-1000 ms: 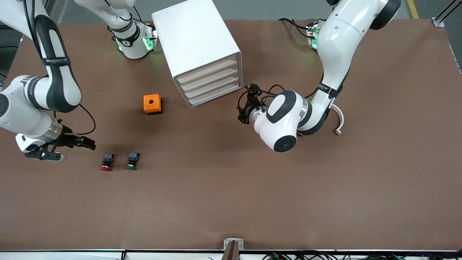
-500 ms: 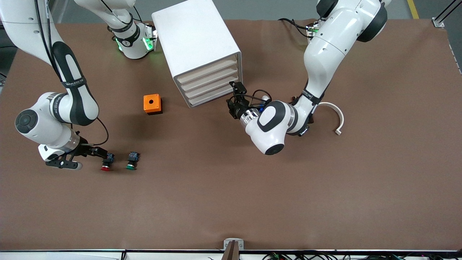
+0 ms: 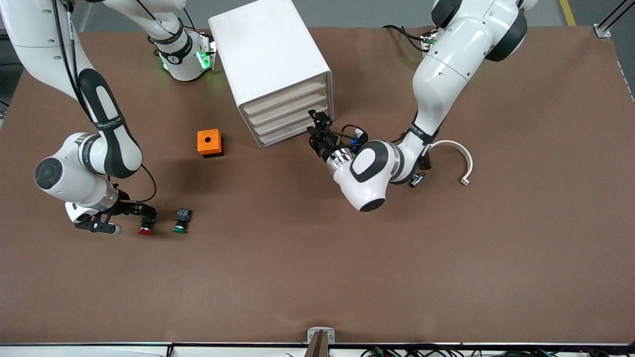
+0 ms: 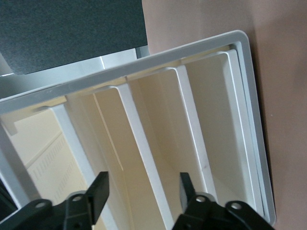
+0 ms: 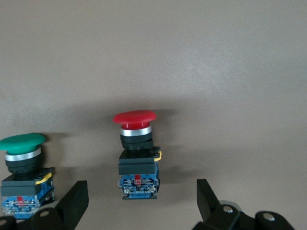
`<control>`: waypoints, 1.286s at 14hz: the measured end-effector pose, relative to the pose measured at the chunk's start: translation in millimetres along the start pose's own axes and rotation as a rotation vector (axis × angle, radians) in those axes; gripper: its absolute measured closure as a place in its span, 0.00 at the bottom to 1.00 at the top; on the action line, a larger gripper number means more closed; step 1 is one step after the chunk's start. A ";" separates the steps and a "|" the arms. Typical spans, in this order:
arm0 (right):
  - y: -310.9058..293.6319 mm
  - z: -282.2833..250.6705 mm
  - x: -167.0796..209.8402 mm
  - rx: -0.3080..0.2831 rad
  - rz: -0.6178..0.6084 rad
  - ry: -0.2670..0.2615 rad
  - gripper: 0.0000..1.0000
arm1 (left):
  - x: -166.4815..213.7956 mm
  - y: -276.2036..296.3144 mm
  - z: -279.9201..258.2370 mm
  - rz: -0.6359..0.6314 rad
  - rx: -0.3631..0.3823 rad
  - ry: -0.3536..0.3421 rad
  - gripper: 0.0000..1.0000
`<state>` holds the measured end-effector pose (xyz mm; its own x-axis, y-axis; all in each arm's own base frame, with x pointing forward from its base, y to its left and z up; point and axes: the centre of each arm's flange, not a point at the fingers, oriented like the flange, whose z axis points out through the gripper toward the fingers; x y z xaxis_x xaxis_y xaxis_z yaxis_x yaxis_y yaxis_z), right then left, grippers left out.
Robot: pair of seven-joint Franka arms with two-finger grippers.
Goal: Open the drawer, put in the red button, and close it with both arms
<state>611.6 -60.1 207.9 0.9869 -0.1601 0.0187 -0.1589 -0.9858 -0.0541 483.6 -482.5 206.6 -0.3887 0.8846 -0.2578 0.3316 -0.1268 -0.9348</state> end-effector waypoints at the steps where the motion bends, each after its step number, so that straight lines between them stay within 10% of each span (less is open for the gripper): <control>1: -3.1 3.5 -0.7 -0.001 -0.005 -0.003 0.00 | -0.7 0.9 5.4 -0.001 0.009 0.005 0.41; 12: -7.7 31.6 1.1 -0.008 -0.014 -0.016 0.03 | -4.1 10.6 59.4 -0.065 0.096 0.060 0.46; 18: -7.8 32.6 1.3 -0.008 -0.013 -0.020 0.59 | -12.5 7.4 95.2 -0.061 0.129 0.093 0.63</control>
<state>615.0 -51.0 175.8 0.9892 -0.1464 -0.0002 -0.1463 -0.9882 -0.0462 409.1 -537.2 179.7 -0.3217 0.9292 -0.1821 0.1949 -0.1232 -0.9731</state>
